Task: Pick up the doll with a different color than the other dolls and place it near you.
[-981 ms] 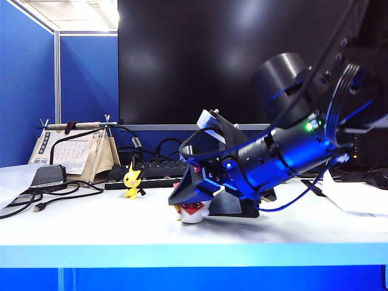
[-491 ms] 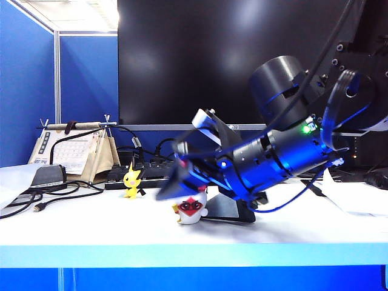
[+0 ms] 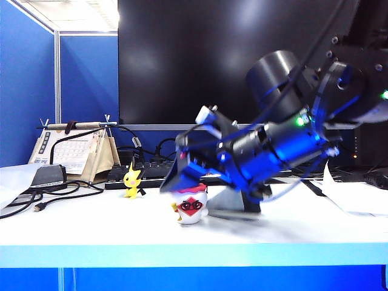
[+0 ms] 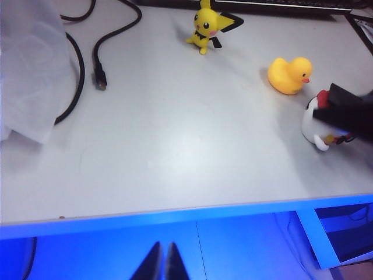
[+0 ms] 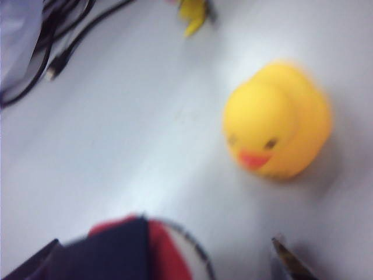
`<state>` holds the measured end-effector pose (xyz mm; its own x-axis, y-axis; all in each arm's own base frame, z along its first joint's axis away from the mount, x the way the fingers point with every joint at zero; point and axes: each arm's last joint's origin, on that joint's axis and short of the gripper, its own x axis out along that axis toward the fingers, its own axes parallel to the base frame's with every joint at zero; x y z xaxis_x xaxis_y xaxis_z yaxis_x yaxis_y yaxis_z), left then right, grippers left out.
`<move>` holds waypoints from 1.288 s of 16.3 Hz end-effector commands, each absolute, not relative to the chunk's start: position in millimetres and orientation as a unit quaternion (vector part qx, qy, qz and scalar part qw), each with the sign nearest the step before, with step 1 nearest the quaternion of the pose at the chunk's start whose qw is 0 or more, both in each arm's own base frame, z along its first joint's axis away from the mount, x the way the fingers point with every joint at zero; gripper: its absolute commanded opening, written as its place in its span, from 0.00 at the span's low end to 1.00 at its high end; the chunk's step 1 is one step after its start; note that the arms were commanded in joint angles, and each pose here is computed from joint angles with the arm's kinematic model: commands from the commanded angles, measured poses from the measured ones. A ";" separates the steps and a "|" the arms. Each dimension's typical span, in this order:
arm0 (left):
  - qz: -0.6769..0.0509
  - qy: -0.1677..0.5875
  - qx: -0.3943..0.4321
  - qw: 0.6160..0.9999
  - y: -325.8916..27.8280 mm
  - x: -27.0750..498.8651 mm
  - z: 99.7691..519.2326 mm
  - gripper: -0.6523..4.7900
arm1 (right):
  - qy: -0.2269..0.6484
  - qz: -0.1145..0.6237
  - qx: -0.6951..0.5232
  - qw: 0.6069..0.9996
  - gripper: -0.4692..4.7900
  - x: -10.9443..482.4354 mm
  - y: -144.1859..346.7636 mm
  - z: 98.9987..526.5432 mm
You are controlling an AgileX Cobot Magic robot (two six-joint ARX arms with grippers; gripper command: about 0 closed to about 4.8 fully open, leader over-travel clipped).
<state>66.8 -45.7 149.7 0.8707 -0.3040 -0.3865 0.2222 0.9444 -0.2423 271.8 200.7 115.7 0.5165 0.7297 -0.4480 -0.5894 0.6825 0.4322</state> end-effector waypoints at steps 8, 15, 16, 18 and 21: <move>-0.137 0.214 -0.097 0.962 -45.8 66.8 150.1 0.16 | 0.198 0.421 0.126 0.877 0.35 285.4 194.6 196.4; -0.137 0.213 -0.097 0.962 -45.8 66.8 150.1 0.16 | 0.188 0.301 0.122 0.927 0.35 258.6 120.0 222.4; -0.137 0.213 -0.097 0.962 -45.8 66.8 150.1 0.16 | 0.188 0.286 0.124 0.931 0.35 243.0 104.3 214.3; -0.137 0.213 -0.097 0.962 -45.7 66.8 150.1 0.16 | 0.184 0.256 0.126 0.941 0.35 220.4 86.2 202.6; -0.137 0.213 -0.097 0.962 -45.8 66.8 150.1 0.16 | 0.163 0.204 0.127 0.957 0.35 175.2 60.1 176.3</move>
